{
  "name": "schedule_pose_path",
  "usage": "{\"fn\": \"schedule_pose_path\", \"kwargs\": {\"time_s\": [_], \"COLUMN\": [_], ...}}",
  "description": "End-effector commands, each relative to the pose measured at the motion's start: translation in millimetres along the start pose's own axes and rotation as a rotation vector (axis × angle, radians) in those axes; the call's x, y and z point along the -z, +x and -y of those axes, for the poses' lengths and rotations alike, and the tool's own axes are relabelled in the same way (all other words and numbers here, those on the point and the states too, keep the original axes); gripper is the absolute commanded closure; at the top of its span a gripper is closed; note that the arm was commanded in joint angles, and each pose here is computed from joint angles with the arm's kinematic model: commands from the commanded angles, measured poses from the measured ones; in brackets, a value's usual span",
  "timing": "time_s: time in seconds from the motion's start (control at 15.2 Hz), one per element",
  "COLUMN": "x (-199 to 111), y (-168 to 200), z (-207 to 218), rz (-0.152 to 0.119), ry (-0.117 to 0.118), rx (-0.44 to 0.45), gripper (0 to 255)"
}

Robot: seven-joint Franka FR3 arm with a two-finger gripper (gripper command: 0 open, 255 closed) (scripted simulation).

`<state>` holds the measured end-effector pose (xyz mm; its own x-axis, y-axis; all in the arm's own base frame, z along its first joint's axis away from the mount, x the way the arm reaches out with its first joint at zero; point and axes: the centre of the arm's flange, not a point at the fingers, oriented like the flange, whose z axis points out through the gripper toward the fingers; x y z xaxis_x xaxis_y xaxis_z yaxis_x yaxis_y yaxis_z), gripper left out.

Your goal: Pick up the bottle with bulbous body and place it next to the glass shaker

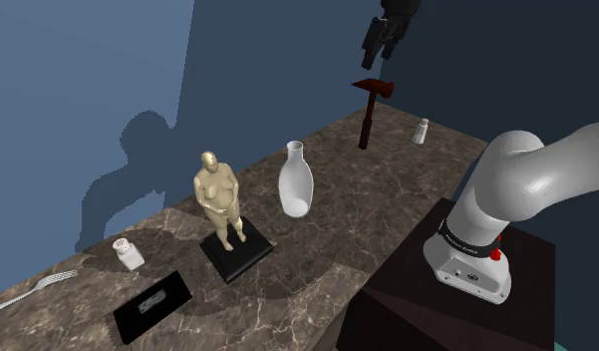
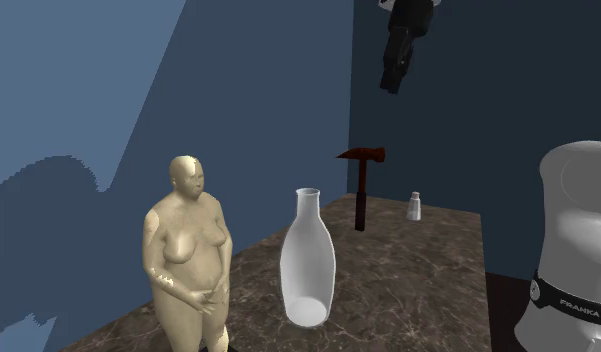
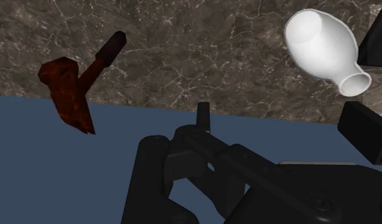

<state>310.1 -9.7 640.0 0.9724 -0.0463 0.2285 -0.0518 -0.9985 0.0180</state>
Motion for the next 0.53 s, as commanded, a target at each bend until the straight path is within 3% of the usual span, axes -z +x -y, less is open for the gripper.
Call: {"fn": "schedule_pose_path", "kwargs": {"time_s": [0.0, 0.46], "x": [0, -66], "y": [0, 20], "z": [0, 62], "rz": [0.0, 0.026], "ry": [0.0, 0.003], "rx": [0.0, -0.001], "gripper": [0, 0]}}
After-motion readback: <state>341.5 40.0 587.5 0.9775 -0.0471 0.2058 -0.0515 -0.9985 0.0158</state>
